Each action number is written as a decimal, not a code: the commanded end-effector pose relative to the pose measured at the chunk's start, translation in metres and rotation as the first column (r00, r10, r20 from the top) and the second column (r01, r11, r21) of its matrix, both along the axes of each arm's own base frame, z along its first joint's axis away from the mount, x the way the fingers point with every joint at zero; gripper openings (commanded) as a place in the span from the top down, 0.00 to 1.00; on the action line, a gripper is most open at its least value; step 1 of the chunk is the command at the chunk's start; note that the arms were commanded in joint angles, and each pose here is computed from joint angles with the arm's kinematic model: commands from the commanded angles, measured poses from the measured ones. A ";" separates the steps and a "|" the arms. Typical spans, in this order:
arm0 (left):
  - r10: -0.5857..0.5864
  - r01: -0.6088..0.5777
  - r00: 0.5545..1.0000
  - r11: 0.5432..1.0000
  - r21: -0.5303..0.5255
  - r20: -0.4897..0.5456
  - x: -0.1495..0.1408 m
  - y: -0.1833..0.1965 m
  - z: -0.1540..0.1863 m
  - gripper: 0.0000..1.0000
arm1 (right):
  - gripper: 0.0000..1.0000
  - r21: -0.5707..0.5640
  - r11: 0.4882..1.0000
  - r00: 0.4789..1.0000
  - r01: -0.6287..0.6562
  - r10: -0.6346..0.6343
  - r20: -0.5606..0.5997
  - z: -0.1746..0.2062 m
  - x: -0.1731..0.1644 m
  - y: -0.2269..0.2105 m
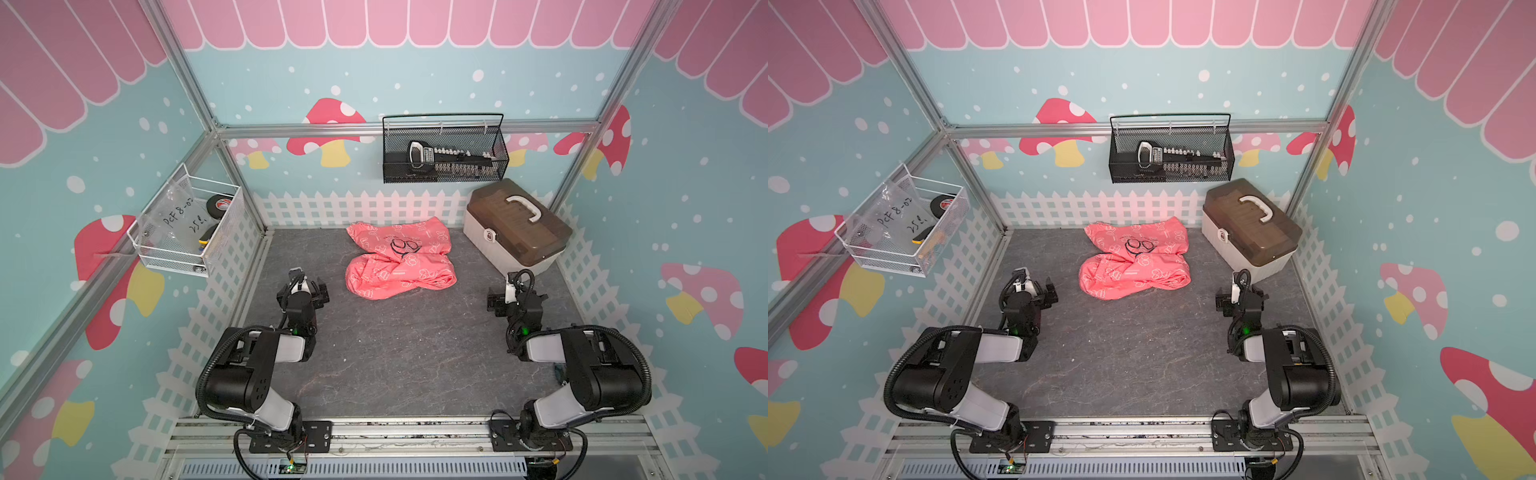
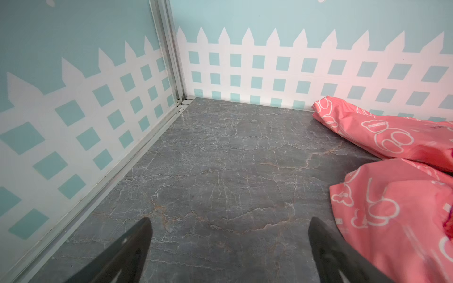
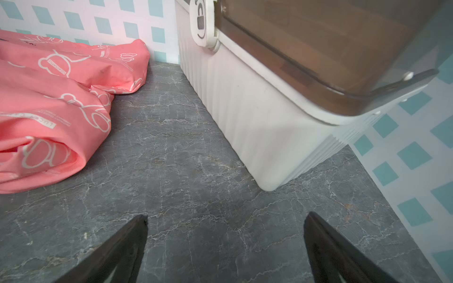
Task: Unzip the jacket
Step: Flatten out the jacket at the center of the board.
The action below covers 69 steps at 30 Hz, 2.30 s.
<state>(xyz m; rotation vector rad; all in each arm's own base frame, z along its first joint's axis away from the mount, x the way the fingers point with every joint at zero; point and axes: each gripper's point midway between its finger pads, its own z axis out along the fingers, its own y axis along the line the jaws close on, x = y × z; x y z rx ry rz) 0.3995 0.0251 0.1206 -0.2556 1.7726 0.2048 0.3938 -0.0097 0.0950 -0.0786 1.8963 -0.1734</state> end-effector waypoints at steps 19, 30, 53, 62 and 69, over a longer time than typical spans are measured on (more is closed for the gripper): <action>-0.005 0.005 1.000 1.000 -0.012 -0.017 -0.002 0.005 -0.002 0.00 | 0.01 -0.015 1.000 1.000 -0.004 0.004 0.009 0.004 -0.002 -0.001; 0.042 -0.060 0.996 0.970 0.236 0.080 -0.024 -0.037 0.062 0.01 | 0.01 0.068 0.932 0.927 0.356 -0.361 0.104 0.070 -0.033 -0.057; -0.294 0.220 0.929 0.928 -0.301 -0.225 -0.063 -0.138 0.118 0.01 | 0.05 0.165 0.865 0.823 -0.474 0.501 -0.268 0.096 0.000 0.206; -0.361 0.189 0.837 0.896 -0.402 -0.411 -0.062 -0.161 0.062 0.00 | 0.03 0.014 0.817 0.717 -0.576 0.513 -0.472 0.033 0.032 0.293; -0.316 0.113 0.832 0.901 -0.420 -0.455 -0.065 -0.143 0.041 0.00 | 0.04 -0.091 0.780 0.678 -0.619 0.472 -0.563 -0.005 0.057 0.335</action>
